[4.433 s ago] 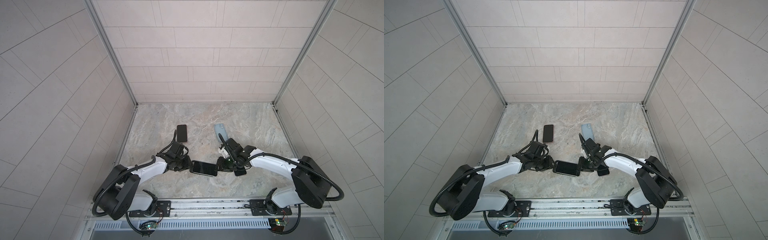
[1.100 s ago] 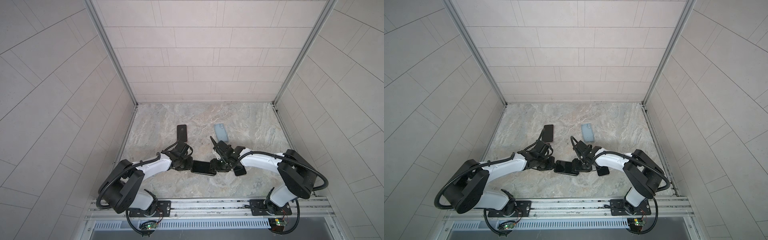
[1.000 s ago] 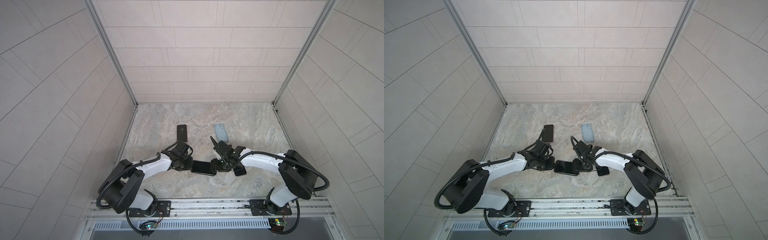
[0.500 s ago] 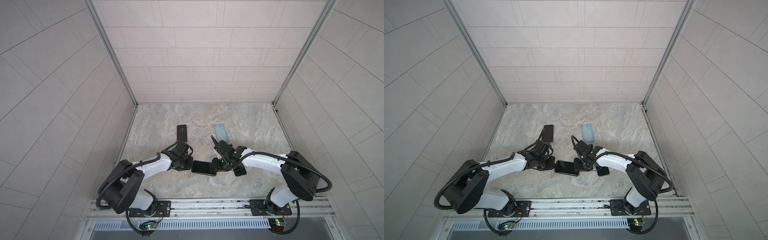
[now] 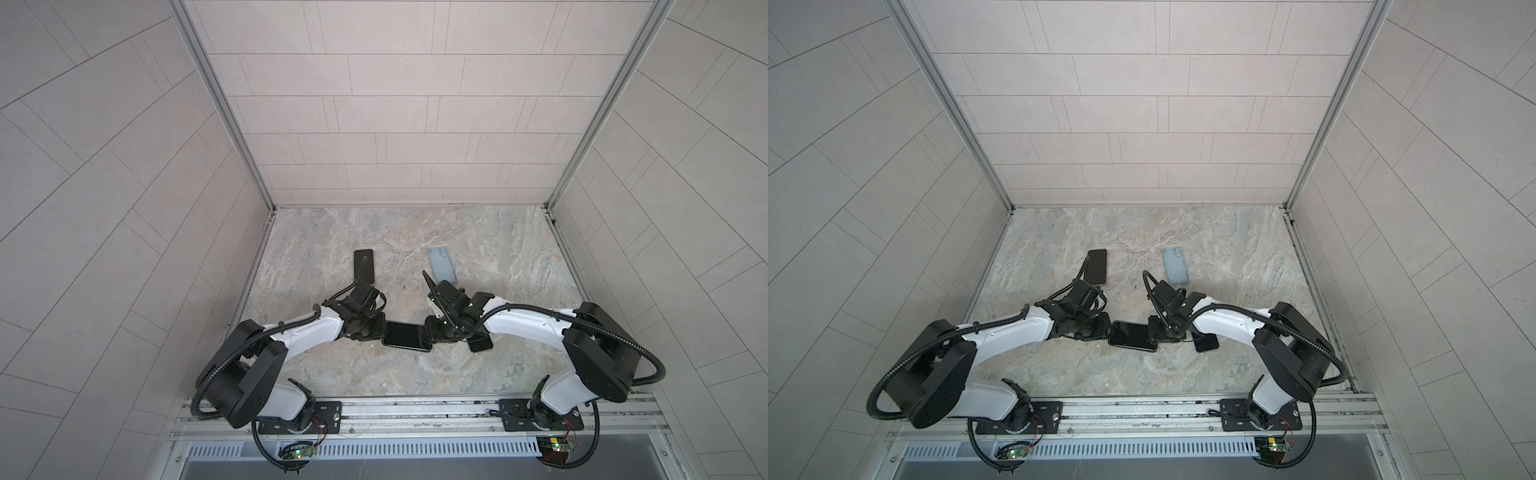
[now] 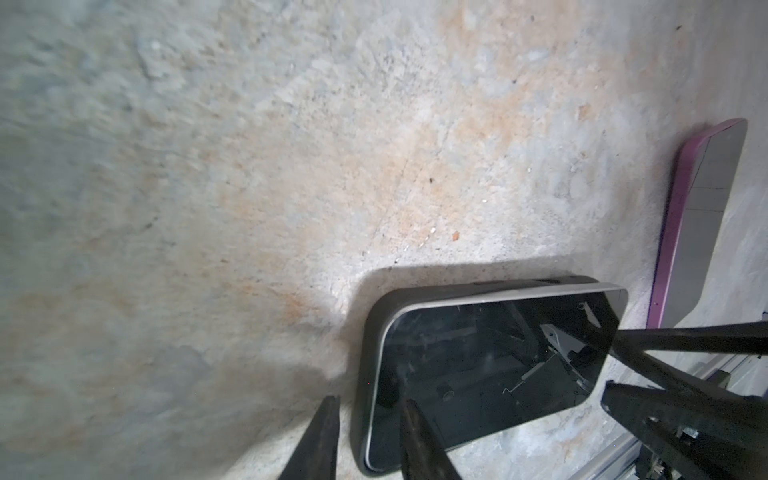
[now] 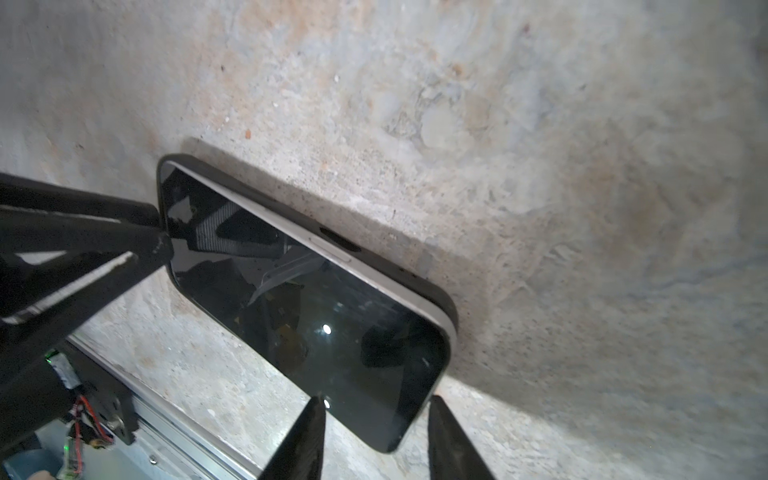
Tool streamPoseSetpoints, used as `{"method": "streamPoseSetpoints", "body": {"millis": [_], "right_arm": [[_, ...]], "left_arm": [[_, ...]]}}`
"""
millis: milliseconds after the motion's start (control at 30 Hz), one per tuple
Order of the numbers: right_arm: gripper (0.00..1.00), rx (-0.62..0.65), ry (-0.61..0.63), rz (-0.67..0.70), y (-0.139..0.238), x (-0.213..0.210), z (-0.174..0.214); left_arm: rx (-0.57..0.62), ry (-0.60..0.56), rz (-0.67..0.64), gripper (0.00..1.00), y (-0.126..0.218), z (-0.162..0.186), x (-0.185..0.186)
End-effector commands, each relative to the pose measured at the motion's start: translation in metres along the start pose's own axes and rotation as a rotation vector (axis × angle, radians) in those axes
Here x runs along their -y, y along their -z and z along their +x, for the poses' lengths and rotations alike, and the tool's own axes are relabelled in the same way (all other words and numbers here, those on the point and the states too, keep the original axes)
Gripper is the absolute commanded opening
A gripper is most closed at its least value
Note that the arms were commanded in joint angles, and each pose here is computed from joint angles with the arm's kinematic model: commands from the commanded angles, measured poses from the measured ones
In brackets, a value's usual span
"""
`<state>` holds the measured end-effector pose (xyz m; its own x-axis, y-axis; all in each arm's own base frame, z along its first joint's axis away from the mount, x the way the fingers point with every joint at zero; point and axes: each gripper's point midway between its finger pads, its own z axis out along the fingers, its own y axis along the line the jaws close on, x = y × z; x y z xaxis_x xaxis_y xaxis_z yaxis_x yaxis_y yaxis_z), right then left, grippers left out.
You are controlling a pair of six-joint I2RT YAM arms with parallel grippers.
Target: Put the phone into the phone case
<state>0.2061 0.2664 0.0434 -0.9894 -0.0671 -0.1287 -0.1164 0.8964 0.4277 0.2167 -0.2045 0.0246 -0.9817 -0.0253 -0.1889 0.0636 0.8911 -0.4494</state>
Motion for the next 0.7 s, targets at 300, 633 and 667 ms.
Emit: {"method": "streamPoseSetpoints", "body": {"millis": [300, 633, 667], "right_arm": [[0.27, 0.024, -0.015, -0.006, 0.0073, 0.0043, 0.0058], [0.24, 0.020, -0.029, -0.021, 0.0014, 0.0050, 0.0096], [0.23, 0.018, -0.029, -0.025, -0.0002, 0.0042, 0.0101]], "left_arm": [[-0.009, 0.002, 0.003, 0.27, -0.0022, -0.0019, 0.0037], [-0.007, 0.008, 0.013, 0.27, -0.0022, -0.0018, 0.0051], [-0.009, 0.010, 0.012, 0.27, -0.0029, -0.0012, 0.0048]]}}
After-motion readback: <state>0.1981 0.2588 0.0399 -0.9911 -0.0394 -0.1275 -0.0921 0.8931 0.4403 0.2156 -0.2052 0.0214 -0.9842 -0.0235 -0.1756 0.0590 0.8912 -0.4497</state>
